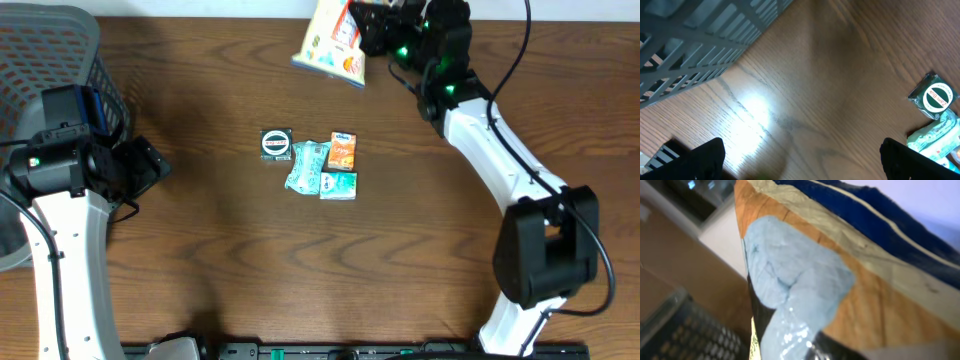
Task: Scan the item barcode
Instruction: 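Lift the snack bag up toward the scanner with the right gripper, then carry the snack bag to the far right and drop it on the table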
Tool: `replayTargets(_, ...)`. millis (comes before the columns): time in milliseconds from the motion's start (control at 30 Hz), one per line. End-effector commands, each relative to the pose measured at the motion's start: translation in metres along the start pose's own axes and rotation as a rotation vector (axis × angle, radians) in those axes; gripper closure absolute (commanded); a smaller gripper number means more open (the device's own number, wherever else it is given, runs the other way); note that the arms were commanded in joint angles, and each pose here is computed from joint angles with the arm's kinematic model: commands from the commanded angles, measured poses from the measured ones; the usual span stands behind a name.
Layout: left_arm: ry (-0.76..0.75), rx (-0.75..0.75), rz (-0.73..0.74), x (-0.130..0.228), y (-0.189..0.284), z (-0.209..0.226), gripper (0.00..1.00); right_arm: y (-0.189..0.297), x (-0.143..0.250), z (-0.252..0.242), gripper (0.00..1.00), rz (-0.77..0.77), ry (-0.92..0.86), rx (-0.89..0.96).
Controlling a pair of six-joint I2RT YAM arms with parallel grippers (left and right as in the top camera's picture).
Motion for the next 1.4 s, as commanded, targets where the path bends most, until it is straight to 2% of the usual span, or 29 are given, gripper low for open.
replayTargets(0,0.008,-0.015,-0.009,-0.001,0.001,0.004,0.02,-0.024,0.009,-0.025,0.99,-0.018,-0.076,0.073)
replayTargets(333,0.008,-0.015,-0.009,-0.001,0.001,0.004,0.03,-0.077,0.025,-0.069,0.99,-0.088,-0.084,0.134)
replayTargets(600,0.008,-0.015,-0.009,-0.001,0.001,0.004,0.03,-0.073,0.028,-0.100,0.99,-0.110,-0.093,0.250)
replayTargets(1067,0.008,-0.015,-0.009,-0.001,0.001,0.004,0.02,-0.069,0.033,-0.109,0.99,-0.060,0.010,0.253)
replayTargets(1367,0.008,-0.015,-0.009,-0.001,0.001,0.004,0.02,-0.060,0.014,-0.115,0.99,-0.097,0.022,0.217)
Point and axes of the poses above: each gripper's point midway between its finger pads, its own y axis back along the fingers, its own z axis along the line the jaws close on, x = y × z, the point moved 2 cm from there along y, back along the fingers, and after that the axes turned 13 degrees about y, right-handed, at the moved point
